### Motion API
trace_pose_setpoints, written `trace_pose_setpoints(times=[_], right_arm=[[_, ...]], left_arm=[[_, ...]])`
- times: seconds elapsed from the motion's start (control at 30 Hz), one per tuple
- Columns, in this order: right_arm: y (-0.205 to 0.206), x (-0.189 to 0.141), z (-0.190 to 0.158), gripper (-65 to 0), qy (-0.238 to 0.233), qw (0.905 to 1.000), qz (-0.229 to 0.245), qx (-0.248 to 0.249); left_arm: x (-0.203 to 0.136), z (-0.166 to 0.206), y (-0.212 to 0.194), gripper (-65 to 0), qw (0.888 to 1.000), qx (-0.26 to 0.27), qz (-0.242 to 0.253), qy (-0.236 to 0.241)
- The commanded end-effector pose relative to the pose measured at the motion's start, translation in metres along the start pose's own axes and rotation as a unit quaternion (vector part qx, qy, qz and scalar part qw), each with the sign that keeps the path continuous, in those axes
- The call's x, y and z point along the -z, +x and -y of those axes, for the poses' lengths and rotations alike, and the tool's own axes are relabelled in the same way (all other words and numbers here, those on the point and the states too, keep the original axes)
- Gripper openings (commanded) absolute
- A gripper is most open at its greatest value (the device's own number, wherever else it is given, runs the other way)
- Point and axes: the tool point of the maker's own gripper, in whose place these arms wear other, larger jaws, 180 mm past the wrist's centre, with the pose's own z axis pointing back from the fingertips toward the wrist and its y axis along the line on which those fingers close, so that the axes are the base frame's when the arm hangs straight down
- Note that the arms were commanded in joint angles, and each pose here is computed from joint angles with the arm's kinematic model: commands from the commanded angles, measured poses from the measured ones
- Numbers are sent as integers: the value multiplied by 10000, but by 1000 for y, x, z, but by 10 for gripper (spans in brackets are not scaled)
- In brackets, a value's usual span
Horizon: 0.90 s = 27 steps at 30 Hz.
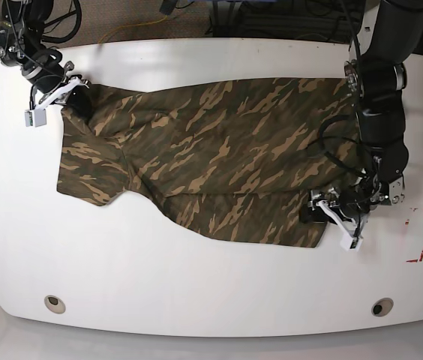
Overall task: Fold the T-shirt properly
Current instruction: 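Regrasp the shirt's hem corner with the left gripper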
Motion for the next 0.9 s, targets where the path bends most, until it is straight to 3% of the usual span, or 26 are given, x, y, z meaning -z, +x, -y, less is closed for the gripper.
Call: trace_pose_setpoints(times=[0.0,0.2,0.33,0.4,0.5,0.63,0.87], right_arm=[[20,-2,-4,-650,80,9995,264,-149],[22,-2,-5,-650,87,9994,284,-157],[23,-2,-5,-650,89,9994,291,-159],[22,-2,-4,-650,81,9994,284,-158],[26,0,-4,-650,83,9993,325,-177],[31,1,-5,-650,87,9991,370,-202],[72,8,-13,-650,194,9958,796,-403]], left_arm=[[11,19,-5,-154,9996,-24,-187,-189],[19,32,-10,-169,9992,-95,-223,-321],[19,29,-9,-381,9994,-155,-207,-248],[19,20,-8,-512,9992,-342,-185,16],[17,4,-4,-637,9974,-589,-26,415],[9,-9,3,-649,9969,-567,64,547],[-33,-19,33,-650,9949,84,436,901]])
